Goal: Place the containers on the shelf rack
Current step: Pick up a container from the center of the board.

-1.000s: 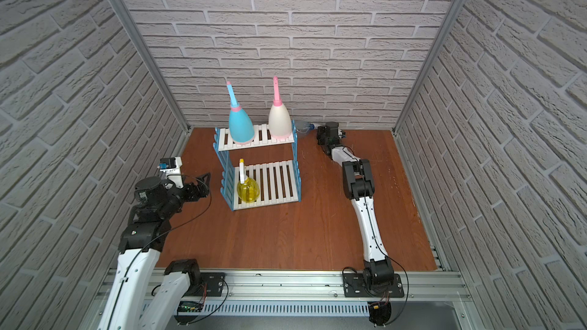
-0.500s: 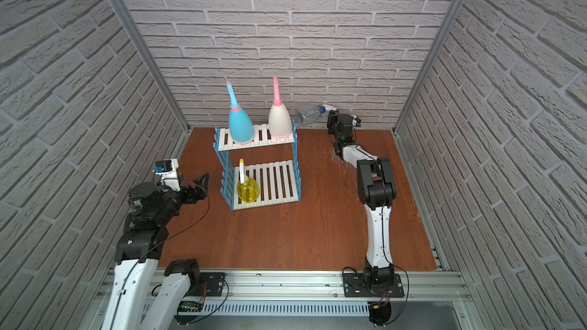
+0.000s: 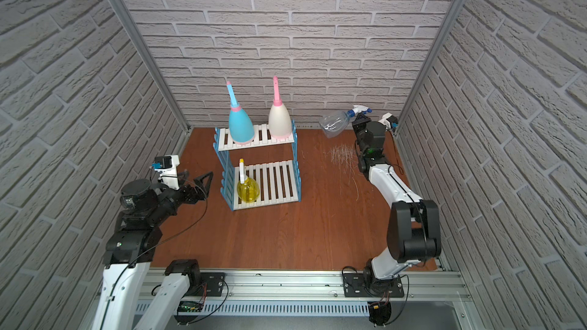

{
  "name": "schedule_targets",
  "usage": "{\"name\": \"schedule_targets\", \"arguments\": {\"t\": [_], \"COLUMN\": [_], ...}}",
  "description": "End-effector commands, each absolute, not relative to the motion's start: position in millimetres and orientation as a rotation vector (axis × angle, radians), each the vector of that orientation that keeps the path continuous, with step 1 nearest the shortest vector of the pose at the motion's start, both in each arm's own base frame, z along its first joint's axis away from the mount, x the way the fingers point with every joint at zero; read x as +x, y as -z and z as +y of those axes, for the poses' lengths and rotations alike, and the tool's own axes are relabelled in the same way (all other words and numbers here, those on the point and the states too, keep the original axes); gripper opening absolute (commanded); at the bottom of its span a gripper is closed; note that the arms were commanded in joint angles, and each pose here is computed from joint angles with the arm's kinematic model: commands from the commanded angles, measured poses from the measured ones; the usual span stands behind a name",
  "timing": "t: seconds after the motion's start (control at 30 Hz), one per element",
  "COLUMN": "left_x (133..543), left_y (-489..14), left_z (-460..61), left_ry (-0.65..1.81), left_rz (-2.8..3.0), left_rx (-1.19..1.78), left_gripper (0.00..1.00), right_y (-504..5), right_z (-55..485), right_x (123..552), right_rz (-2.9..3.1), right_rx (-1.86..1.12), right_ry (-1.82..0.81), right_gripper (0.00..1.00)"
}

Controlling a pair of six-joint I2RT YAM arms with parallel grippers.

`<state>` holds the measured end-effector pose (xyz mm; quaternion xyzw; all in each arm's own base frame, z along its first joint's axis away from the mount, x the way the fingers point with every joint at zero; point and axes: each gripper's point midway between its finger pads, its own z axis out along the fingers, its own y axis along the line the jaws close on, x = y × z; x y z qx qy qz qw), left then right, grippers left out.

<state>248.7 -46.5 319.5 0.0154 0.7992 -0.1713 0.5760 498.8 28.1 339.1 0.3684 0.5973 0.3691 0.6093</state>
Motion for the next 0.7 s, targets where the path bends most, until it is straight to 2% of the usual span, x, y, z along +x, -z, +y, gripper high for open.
{"name": "schedule_targets", "arguments": {"t": [0.0, 0.33, 0.67], "left_x": [247, 251, 244], "left_y": [-339, -374, -401], "left_z": [-70, -153, -228], "left_ry": [0.528, 0.717, 0.954], "left_rz": [1.857, 1.846, 1.764], "left_rx": [0.109, 0.427, 0.639], "left_gripper": [0.98, 0.98, 0.98], "right_y": [-373, -409, -423], "right_z": [35, 95, 170], "right_x": [458, 343, 261], "right_rz": [1.45, 1.6, 1.609], "right_rx": [0.577, 0.004, -0.49], "right_ry": [-0.681, -0.742, -1.176], "right_gripper": [0.03, 0.03, 0.03]}}
